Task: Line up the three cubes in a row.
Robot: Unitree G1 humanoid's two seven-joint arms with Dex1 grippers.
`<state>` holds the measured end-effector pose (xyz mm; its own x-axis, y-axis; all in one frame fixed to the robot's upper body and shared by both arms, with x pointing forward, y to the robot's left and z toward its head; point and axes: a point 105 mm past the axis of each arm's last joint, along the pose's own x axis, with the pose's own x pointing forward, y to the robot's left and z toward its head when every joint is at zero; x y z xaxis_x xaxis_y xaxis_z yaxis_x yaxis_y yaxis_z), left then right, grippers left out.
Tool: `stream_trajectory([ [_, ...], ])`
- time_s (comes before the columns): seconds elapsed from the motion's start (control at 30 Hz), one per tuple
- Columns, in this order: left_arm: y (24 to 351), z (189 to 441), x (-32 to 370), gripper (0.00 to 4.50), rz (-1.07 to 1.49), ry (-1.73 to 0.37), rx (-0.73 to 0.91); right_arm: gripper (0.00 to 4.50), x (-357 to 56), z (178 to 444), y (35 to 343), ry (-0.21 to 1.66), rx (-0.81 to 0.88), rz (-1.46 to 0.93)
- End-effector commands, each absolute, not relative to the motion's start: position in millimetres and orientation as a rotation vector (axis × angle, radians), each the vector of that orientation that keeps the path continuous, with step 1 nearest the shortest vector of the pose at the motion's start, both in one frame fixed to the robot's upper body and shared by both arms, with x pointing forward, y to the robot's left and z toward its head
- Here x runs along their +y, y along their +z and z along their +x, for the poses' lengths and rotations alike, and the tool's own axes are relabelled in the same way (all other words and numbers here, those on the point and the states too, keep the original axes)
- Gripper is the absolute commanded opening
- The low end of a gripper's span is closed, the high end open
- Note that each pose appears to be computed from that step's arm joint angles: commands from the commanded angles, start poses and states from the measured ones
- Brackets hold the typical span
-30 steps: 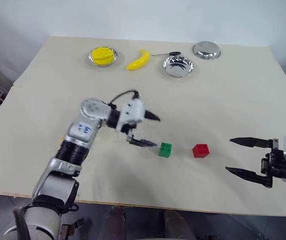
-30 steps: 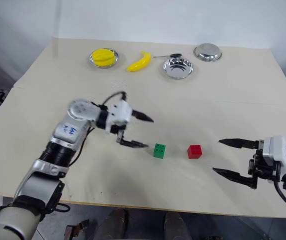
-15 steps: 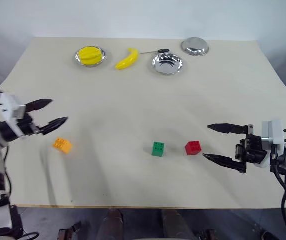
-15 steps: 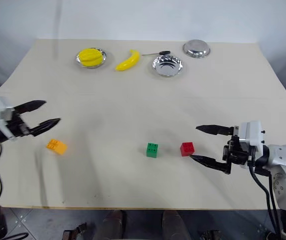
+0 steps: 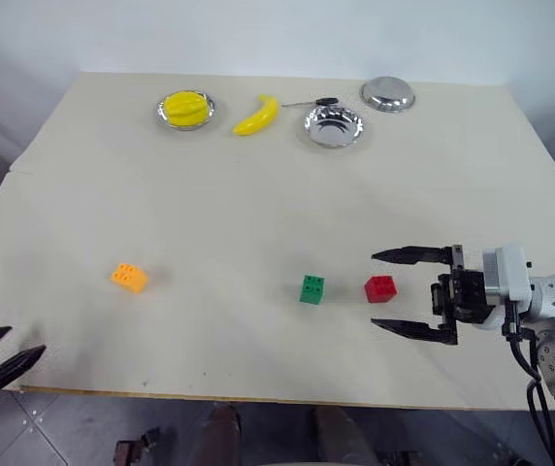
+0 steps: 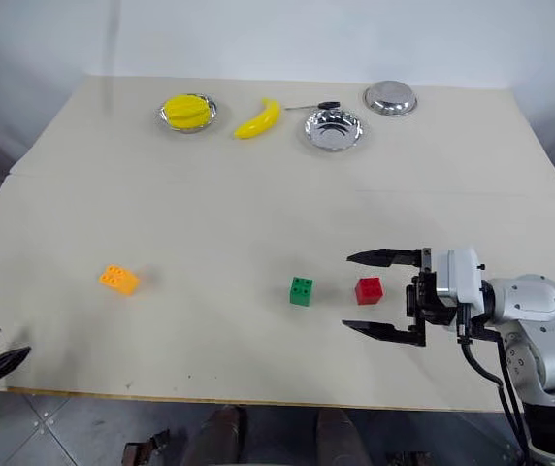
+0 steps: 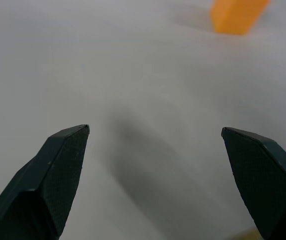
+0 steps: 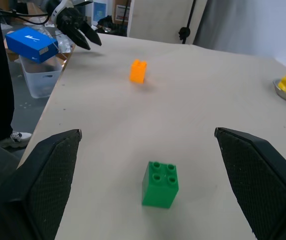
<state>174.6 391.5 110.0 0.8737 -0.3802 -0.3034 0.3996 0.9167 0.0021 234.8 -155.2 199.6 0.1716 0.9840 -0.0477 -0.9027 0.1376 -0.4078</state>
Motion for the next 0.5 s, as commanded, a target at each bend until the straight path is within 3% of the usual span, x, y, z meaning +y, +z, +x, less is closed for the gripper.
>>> stream_trajectory([
  [0.03,124.2,190.4,369.4,4.48,0.108,-0.447,0.234,4.50,-155.8,231.3,201.7,1.399,-0.264,-0.386],
  [0.27,127.7,229.5,309.6,4.48,0.094,-0.472,0.181,4.50,-158.9,231.0,194.7,1.400,-0.215,-0.351],
  [0.5,118.5,258.1,288.9,4.48,0.067,-0.395,0.171,4.50,-156.1,228.8,192.1,1.398,-0.197,-0.326],
])
